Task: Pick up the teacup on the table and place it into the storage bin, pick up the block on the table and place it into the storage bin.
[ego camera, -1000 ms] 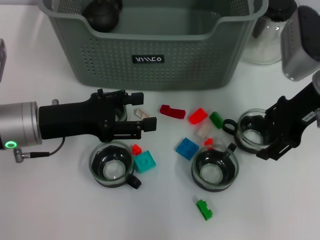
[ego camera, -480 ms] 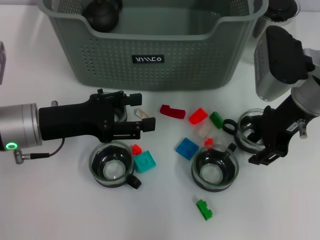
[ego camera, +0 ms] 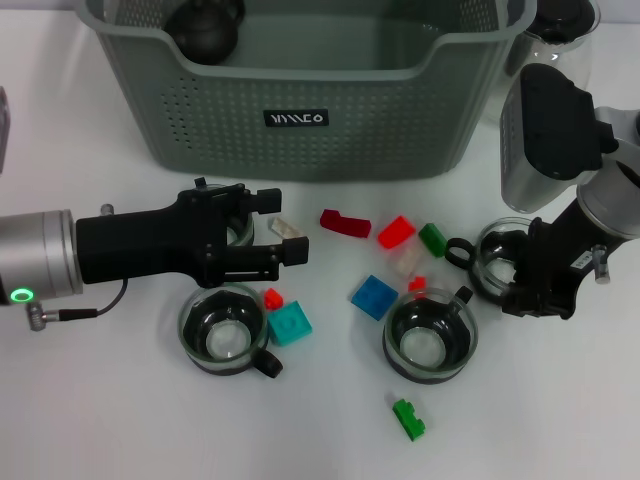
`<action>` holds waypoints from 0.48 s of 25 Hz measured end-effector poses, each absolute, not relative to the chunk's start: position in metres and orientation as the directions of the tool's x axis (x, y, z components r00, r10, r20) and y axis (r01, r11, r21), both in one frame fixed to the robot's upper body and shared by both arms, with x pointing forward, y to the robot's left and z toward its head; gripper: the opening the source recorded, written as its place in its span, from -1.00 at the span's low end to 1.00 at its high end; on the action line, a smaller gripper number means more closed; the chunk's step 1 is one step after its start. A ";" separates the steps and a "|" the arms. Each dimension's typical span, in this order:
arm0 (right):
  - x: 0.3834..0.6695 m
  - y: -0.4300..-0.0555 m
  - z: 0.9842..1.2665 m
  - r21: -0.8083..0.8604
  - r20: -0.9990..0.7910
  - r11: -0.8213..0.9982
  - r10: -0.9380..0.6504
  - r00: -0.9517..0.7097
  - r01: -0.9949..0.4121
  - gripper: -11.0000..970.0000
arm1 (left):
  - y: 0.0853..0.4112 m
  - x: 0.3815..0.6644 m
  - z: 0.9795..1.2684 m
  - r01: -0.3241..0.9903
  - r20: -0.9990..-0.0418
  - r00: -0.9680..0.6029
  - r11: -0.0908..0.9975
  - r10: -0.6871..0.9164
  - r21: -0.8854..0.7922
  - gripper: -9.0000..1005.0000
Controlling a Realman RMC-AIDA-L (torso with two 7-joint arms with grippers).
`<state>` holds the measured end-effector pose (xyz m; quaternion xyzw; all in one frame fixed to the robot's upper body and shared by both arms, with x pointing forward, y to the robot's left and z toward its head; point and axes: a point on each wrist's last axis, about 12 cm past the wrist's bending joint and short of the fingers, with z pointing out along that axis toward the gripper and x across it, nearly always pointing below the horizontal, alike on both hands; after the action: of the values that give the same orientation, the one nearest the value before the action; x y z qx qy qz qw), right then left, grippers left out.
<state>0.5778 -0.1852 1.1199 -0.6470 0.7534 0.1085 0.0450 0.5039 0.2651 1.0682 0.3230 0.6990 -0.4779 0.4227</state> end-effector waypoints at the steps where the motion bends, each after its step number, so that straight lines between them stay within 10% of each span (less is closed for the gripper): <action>1: 0.578 -0.185 1.120 0.107 -0.207 0.141 -0.965 -0.160 -0.984 -0.49 | 0.266 0.504 1.068 0.855 -0.899 -0.434 0.336 0.048 -0.395 0.74; 4: 0.577 -0.186 1.120 0.111 -0.202 0.147 -0.965 -0.167 -0.983 -0.78 | 0.266 0.503 1.068 0.854 -0.899 -0.435 0.338 0.047 -0.396 0.74; 12: 0.575 -0.190 1.123 0.127 -0.198 0.155 -0.964 -0.178 -0.980 -0.83 | 0.268 0.500 1.066 0.850 -0.897 -0.440 0.342 0.043 -0.400 0.74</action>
<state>0.5752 -0.1901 1.1231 -0.6400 0.7592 0.1129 0.0349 0.5000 0.2679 1.0659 0.3184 0.7015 -0.4772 0.4228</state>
